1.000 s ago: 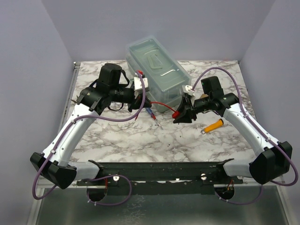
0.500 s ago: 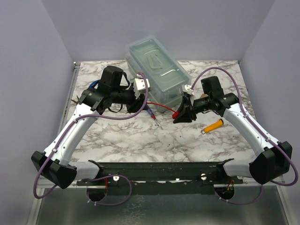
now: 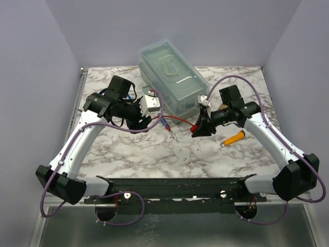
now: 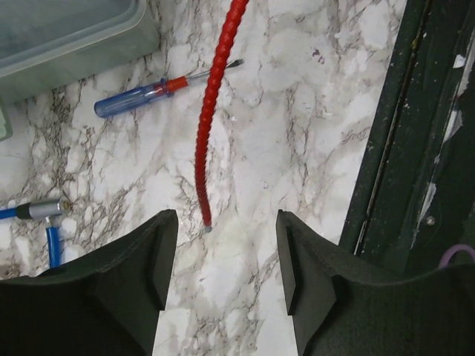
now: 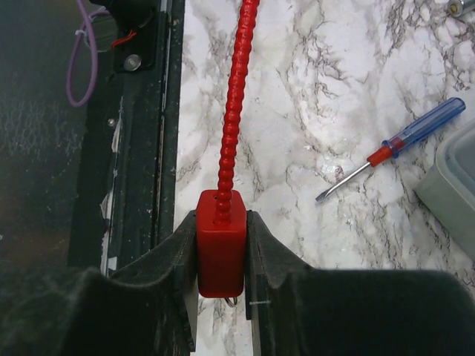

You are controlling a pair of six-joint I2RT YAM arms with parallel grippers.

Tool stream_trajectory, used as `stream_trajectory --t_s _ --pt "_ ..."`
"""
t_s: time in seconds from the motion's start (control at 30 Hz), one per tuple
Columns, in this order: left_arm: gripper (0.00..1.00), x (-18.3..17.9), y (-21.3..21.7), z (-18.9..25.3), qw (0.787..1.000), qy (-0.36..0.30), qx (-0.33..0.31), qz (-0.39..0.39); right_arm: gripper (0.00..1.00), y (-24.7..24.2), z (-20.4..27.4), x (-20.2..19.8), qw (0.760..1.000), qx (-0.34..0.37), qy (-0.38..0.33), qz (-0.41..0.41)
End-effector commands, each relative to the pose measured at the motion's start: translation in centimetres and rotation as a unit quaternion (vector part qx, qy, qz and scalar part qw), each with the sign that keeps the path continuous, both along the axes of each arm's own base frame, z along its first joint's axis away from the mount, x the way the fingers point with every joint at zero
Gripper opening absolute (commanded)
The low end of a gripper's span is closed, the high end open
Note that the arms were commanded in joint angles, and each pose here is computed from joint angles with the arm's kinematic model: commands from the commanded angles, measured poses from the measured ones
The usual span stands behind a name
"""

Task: Lock with the key
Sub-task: Lock the lock.

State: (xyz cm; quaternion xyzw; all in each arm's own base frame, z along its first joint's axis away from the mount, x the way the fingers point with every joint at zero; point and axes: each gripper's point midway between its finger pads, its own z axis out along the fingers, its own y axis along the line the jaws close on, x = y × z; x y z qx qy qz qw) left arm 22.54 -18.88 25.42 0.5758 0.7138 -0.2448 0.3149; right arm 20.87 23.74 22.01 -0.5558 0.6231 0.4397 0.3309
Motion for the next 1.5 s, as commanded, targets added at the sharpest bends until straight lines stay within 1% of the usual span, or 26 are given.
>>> stream_trajectory --t_s 0.0,0.17,0.3,0.4,0.57,0.73,0.87,1.07,1.17,1.47 --pt "0.61 1.4 1.8 -0.9 0.999 -0.013 0.045 0.007 0.0 0.0 0.4 -0.1 1.0 -0.004 -0.012 0.01" --pt "0.6 2.8 1.6 -0.6 1.0 -0.002 0.02 0.01 0.0 0.0 0.7 -0.3 1.0 -0.002 -0.017 0.015" --pt "0.54 3.0 1.0 -0.5 1.0 -0.002 0.009 -0.006 0.0 0.0 0.8 -0.3 1.0 0.0 -0.017 0.017" --pt "0.52 3.0 0.7 -0.4 1.0 -0.004 0.003 -0.015 0.0 0.0 0.8 -0.3 1.0 -0.002 -0.017 0.017" --pt "0.53 1.4 0.6 -0.5 0.999 0.003 -0.006 -0.051 0.0 0.0 0.8 -0.4 1.0 0.0 -0.015 0.018" --pt "0.53 1.2 0.4 -0.5 0.998 0.007 -0.012 -0.056 0.0 0.1 0.9 -0.5 1.0 0.005 -0.015 0.022" --pt "0.55 1.3 0.1 -0.6 0.998 0.012 -0.016 -0.061 0.0 0.2 1.0 -0.5 1.0 0.006 -0.014 0.022" --pt "0.55 1.0 -0.2 -0.8 0.997 0.019 -0.02 -0.074 0.0 0.1 1.1 -0.5 1.0 0.006 -0.017 0.022" --pt "0.51 1.0 -0.2 -1.0 0.997 0.021 -0.02 -0.075 0.0 0.2 1.1 -0.5 1.0 0.008 -0.015 0.022" --pt "0.33 1.0 -0.4 -1.4 0.996 0.031 -0.021 -0.076 0.0 0.3 1.3 -0.4 1.0 0.01 -0.017 0.023"
